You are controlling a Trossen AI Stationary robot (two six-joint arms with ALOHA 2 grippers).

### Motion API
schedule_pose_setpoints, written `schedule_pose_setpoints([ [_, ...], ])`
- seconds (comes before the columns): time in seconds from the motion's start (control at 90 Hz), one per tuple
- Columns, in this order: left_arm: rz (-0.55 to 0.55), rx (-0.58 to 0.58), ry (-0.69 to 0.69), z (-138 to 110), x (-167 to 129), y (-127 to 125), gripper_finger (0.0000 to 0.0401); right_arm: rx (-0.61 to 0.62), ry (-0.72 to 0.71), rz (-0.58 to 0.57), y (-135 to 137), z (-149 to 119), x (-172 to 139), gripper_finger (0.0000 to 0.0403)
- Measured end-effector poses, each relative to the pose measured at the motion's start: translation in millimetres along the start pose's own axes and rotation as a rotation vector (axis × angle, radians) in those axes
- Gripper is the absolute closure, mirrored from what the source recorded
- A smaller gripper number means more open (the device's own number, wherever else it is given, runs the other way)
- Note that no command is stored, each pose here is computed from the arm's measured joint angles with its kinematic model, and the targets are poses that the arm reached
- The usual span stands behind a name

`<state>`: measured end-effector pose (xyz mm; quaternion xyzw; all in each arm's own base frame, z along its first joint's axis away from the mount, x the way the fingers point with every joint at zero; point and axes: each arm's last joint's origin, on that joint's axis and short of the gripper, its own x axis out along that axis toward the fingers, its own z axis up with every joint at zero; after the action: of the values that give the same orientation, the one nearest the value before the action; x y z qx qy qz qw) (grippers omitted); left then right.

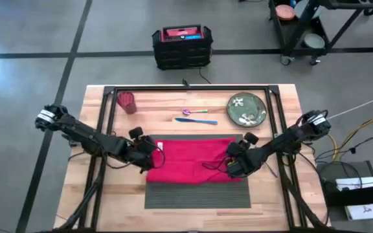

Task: Set table place
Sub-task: Fold the red napkin

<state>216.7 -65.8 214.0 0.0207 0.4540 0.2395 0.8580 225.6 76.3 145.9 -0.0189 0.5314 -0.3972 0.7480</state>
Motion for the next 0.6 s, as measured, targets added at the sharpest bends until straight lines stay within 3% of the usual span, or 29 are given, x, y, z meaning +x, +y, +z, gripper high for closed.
schedule_pose_setpoints([
  [0.178, -0.004, -0.014, -0.017, 7.1, -6.1, 1.2, 0.018, 0.003, 0.024, 0.008, -8.1, 8.0, -8.4, 0.0215],
  [0.4, -0.03, -0.048, 0.003, 6.2, -4.7, 0.6, 0.0189, -0.013, 0.007, 0.074, -29.4, 25.9, -37.0, 0.0171],
  [0.6, -0.078, -0.077, 0.009, 4.9, -2.2, -2.1, 0.0216, -0.048, -0.013, 0.3, -55.3, 29.9, -60.2, 0.0152],
])
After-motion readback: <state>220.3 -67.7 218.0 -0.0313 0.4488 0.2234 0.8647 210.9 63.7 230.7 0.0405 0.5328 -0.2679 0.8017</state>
